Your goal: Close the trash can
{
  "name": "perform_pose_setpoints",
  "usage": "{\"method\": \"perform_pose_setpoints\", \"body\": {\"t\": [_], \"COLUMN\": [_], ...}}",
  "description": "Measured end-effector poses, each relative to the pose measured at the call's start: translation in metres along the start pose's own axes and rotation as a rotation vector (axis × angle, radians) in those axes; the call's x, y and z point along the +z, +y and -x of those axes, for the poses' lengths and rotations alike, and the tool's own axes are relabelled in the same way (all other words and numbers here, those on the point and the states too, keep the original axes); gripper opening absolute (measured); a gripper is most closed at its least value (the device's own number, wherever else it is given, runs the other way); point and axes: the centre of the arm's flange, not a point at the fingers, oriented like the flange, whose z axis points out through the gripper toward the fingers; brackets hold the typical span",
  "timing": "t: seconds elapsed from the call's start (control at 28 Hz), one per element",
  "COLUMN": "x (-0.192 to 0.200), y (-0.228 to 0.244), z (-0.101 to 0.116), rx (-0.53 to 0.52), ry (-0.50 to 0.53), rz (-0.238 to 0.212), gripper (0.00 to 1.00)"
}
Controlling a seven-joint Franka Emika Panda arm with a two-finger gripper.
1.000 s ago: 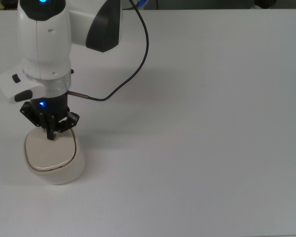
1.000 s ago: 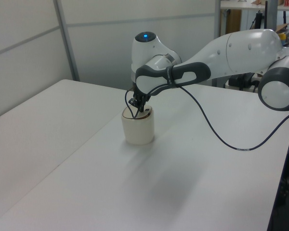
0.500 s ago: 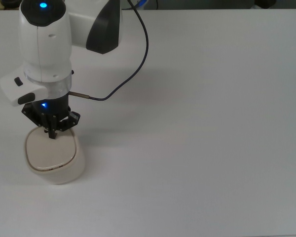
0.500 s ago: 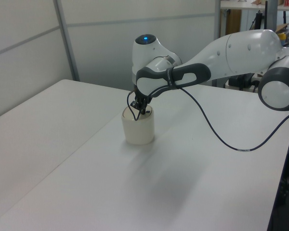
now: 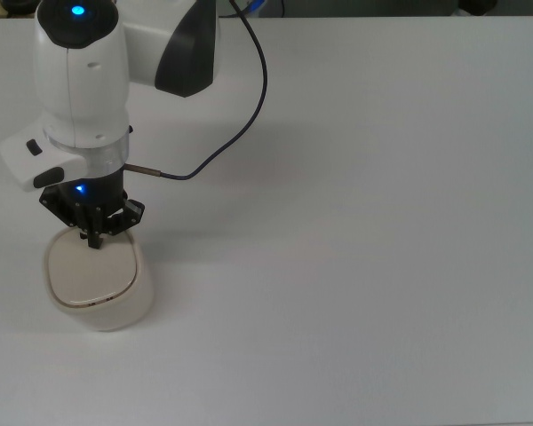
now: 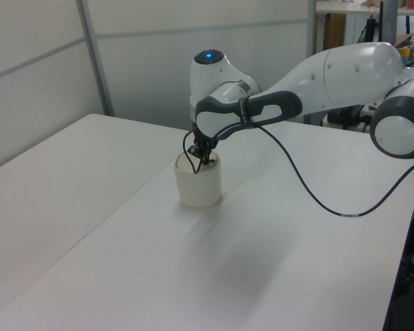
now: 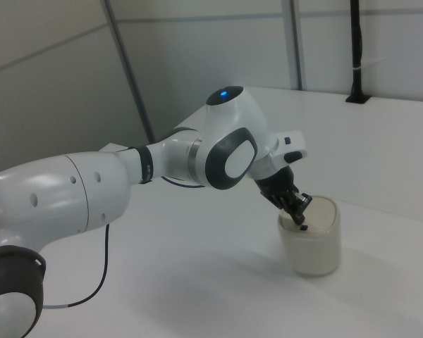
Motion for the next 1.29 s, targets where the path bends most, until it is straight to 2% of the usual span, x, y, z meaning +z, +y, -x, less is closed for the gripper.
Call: {"method": "perform_pose_setpoints", "body": {"t": [0.18,0.29,0.32,0.46,0.82,0.86,0.89,0.93,1.0,1.29], "x": [-0.003,-0.007,-0.011,-0.03,-0.108,-0.121,-0.13,-0.138,-0.153,-0.197], "y": [0.004,0.005,0.005,0.008,0.021,0.023,0.024,0.026,0.028,0.037], "z": [0.0,-0.001,-0.001,-0.001,0.017,0.022,0.026,0.03,0.039,0.073], "rx": [0.049,0.086,0.104,0.141,0.159,0.16,0.16,0.158,0.143,0.002], "ry": [0.0,0.001,0.002,-0.006,-0.087,-0.105,-0.115,-0.131,-0.167,-0.294], "rz": [-0.051,-0.08,-0.085,-0.09,-0.096,-0.096,-0.097,-0.097,-0.099,-0.119], "gripper": [0.01,0.09,0.16,0.27,0.35,0.43,0.43,0.49,0.56,0.85]}}
